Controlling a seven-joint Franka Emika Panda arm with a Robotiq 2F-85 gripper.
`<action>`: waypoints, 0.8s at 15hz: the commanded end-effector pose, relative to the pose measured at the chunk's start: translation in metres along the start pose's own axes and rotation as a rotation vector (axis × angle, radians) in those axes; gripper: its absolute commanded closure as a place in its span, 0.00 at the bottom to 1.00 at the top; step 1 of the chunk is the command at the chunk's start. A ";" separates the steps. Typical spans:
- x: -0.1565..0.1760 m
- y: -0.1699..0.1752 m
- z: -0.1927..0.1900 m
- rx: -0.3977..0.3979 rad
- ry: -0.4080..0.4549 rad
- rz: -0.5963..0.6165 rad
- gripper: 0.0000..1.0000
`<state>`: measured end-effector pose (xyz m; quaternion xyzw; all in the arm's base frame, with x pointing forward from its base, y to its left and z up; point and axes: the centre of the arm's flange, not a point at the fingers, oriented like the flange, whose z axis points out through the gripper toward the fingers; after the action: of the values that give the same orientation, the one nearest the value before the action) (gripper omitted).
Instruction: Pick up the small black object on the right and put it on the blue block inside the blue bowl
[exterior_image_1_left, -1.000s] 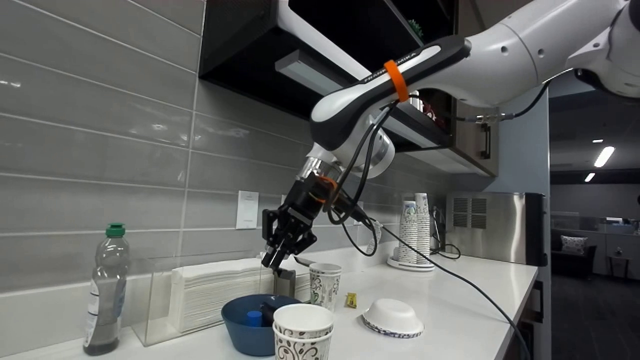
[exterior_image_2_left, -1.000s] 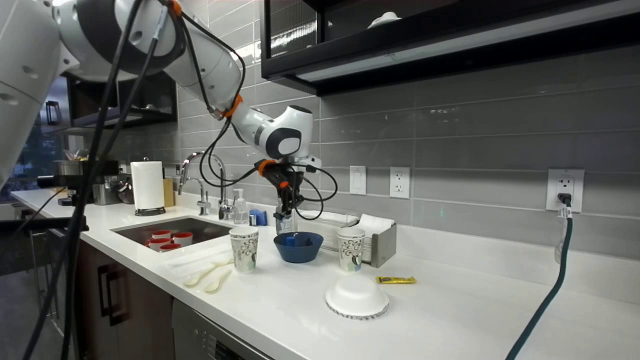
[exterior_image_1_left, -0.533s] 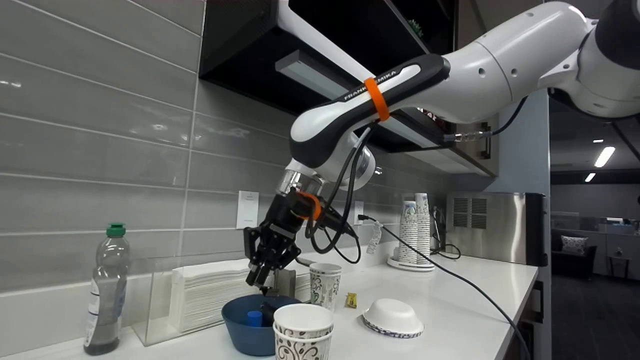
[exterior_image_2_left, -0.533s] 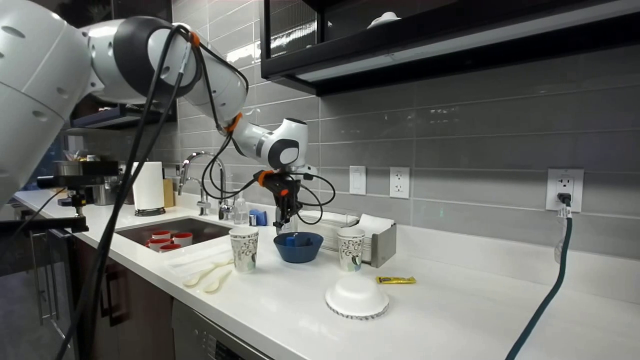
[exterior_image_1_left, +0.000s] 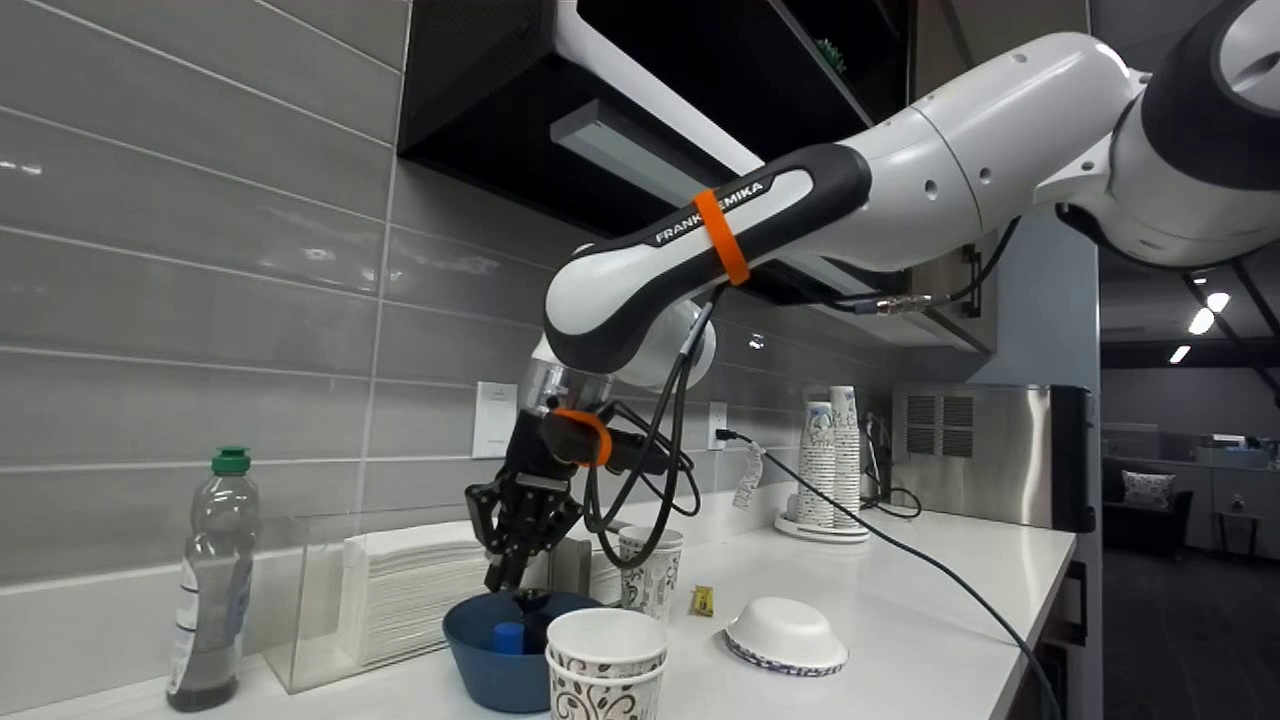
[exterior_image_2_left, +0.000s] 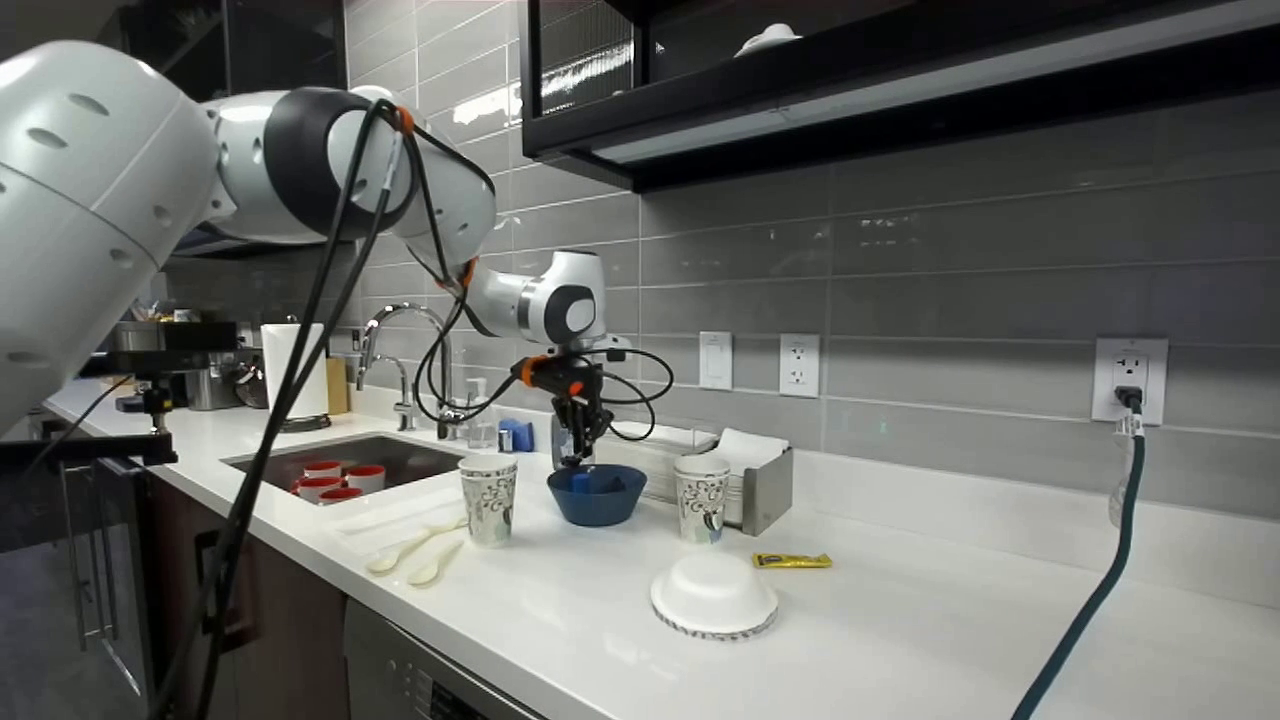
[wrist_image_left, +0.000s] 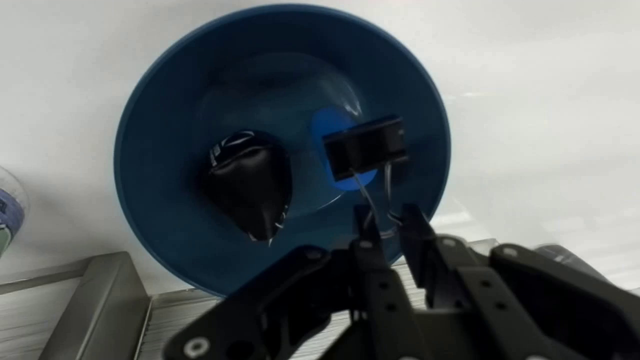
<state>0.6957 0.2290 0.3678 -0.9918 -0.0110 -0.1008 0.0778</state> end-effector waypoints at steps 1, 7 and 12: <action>0.016 -0.012 0.009 -0.066 -0.054 0.005 0.95; 0.021 -0.022 0.010 -0.067 -0.098 -0.013 0.95; 0.029 -0.034 0.018 -0.095 -0.105 -0.044 0.95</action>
<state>0.7061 0.2523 0.3641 -0.9972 -0.0250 -0.0503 0.0499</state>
